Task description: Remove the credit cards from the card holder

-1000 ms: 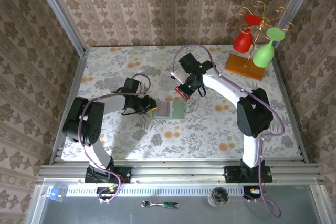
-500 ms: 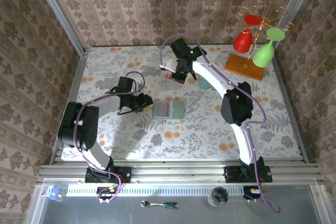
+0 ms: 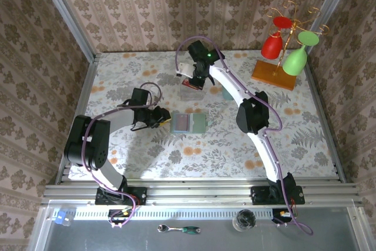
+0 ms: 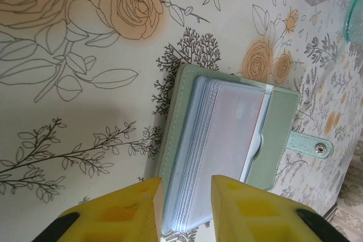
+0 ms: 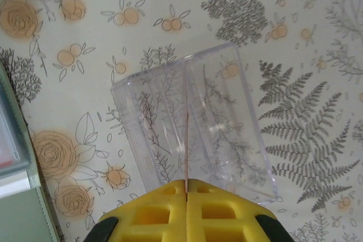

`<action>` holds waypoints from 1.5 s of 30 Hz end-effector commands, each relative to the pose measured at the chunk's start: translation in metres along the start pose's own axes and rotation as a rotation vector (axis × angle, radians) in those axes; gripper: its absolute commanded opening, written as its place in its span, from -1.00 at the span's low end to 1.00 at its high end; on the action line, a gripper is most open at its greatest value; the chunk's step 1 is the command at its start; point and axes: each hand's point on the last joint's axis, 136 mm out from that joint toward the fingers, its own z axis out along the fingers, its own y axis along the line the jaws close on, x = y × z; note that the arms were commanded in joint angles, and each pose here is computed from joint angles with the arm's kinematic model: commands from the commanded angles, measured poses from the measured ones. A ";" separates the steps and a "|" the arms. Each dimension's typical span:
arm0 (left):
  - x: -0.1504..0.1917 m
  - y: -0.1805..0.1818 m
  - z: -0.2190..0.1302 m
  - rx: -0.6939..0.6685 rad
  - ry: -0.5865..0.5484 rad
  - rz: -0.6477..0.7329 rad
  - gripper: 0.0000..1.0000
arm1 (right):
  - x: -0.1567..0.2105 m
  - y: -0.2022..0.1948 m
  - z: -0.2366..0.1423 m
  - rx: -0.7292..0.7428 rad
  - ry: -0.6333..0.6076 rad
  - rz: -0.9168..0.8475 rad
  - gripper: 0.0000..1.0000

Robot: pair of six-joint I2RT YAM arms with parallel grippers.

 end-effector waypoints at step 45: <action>0.002 0.001 -0.001 0.021 0.008 -0.017 -0.42 | 0.021 0.030 0.009 -0.123 0.077 -0.082 -0.48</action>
